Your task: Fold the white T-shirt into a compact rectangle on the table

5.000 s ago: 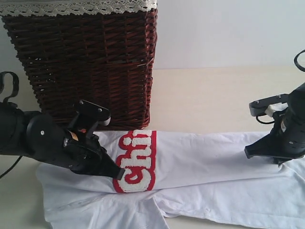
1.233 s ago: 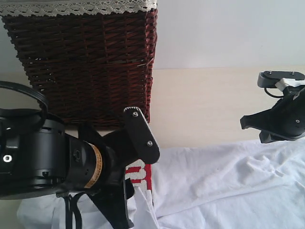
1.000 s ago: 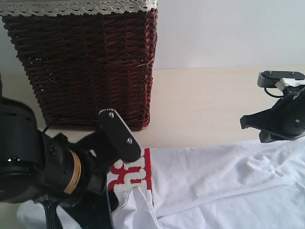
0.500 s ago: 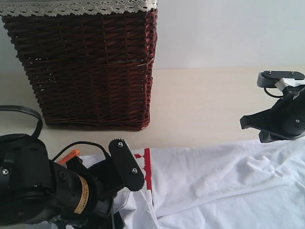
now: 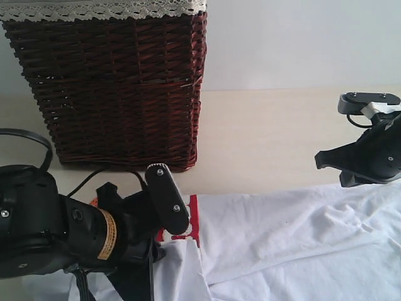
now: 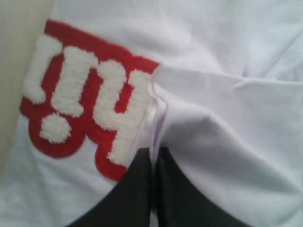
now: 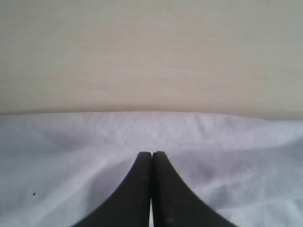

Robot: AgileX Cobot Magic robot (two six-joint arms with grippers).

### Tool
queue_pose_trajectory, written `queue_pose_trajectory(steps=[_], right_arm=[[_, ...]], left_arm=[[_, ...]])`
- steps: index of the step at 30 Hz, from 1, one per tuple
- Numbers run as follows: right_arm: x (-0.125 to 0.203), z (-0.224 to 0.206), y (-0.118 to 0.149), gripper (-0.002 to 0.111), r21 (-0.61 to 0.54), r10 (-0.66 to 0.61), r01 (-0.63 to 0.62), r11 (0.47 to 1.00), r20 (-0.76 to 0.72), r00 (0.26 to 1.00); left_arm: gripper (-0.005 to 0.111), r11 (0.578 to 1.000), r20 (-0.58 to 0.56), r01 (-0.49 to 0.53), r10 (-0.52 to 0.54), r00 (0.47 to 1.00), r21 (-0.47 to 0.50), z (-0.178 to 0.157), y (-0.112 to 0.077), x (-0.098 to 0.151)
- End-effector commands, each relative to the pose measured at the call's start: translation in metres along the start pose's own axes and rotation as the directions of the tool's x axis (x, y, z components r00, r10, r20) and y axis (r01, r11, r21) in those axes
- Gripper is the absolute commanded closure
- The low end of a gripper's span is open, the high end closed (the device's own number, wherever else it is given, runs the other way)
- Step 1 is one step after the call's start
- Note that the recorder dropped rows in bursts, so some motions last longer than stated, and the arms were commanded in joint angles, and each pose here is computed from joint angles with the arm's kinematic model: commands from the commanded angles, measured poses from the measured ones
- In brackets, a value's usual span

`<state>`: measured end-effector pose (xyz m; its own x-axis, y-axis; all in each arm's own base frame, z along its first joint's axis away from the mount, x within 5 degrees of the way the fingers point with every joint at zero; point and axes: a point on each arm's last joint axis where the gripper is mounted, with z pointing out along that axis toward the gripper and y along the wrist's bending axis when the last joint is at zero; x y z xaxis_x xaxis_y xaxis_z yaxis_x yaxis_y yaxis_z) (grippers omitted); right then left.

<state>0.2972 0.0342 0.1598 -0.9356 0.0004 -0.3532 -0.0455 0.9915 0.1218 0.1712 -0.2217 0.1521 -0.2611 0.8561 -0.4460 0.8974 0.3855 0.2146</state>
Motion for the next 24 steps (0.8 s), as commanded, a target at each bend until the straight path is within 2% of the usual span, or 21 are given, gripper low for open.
queue_pose_trajectory(steps=[1, 3, 5, 6, 7, 8, 9, 11, 12, 13, 15, 20, 22, 24], right_arm=[[-0.001, -0.002, -0.001, 0.108, 0.001, -0.005, 0.005, 1.0, 0.019, 1.0], [-0.001, -0.002, -0.001, 0.108, 0.001, -0.005, 0.005, 1.0, 0.021, 1.0], [-0.001, -0.002, -0.001, 0.108, 0.001, -0.005, 0.005, 1.0, 0.021, 1.0], [-0.001, -0.002, -0.001, 0.108, 0.001, -0.005, 0.005, 1.0, 0.021, 1.0], [-0.001, -0.002, -0.001, 0.108, 0.001, -0.005, 0.005, 1.0, 0.021, 1.0], [-0.001, -0.002, -0.001, 0.108, 0.001, -0.005, 0.005, 1.0, 0.021, 1.0], [-0.001, -0.002, -0.001, 0.108, 0.001, -0.005, 0.005, 1.0, 0.021, 1.0], [-0.001, -0.002, -0.001, 0.108, 0.001, -0.005, 0.005, 1.0, 0.02, 1.0], [-0.001, -0.002, -0.001, 0.108, 0.001, -0.005, 0.005, 1.0, 0.017, 1.0], [-0.001, -0.002, -0.001, 0.108, 0.0, -0.005, 0.005, 1.0, 0.015, 1.0], [-0.001, -0.002, 0.0, 0.108, -0.001, -0.002, 0.002, 1.0, 0.016, 1.0], [-0.001, -0.002, 0.0, 0.108, -0.001, -0.002, 0.002, 1.0, 0.016, 1.0], [-0.001, -0.002, 0.0, 0.108, -0.001, -0.001, 0.001, 1.0, 0.017, 1.0], [-0.001, -0.002, 0.0, 0.108, -0.001, -0.001, 0.001, 1.0, 0.017, 1.0]], left_arm=[[0.106, 0.979, 0.044, -0.203, 0.204, 0.978, -0.028, 0.0, 0.002, -0.003], [0.101, 0.973, 0.042, -0.23, 0.231, 0.972, -0.035, 0.0, 0.003, -0.003], [0.075, 0.972, 0.042, -0.231, 0.233, 0.972, -0.036, 0.0, 0.003, -0.003], [0.053, 0.979, 0.043, -0.203, 0.204, 0.978, -0.034, 0.0, 0.003, -0.003], [0.044, 0.982, 0.039, -0.185, 0.186, 0.982, -0.034, 0.0, 0.003, -0.003], [0.04, 0.986, 0.003, -0.166, 0.166, 0.986, -0.034, 0.0, 0.004, 0.001], [0.042, 0.987, -0.013, -0.156, 0.156, 0.988, -0.036, 0.0, 0.004, 0.002], [0.053, 0.995, -0.048, -0.063, 0.059, 0.997, -0.081, -0.004, 0.015, 0.003], [0.059, 0.989, -0.062, 0.016, -0.025, 0.998, -0.146, -0.007, 0.027, 0.003], [0.059, 0.977, -0.069, 0.057, -0.073, 0.995, -0.207, -0.009, 0.037, 0.006], [0.057, 0.962, -0.053, 0.125, -0.142, 0.988, -0.243, -0.009, 0.045, 0.008], [0.056, 0.956, -0.081, 0.155, -0.18, 0.98, -0.247, -0.01, 0.041, 0.01], [0.057, 0.939, -0.123, 0.229, -0.267, 0.956, -0.257, -0.013, 0.039, 0.015], [0.057, 0.905, -0.181, 0.335, -0.386, 0.904, -0.261, -0.016, 0.035, 0.023]])
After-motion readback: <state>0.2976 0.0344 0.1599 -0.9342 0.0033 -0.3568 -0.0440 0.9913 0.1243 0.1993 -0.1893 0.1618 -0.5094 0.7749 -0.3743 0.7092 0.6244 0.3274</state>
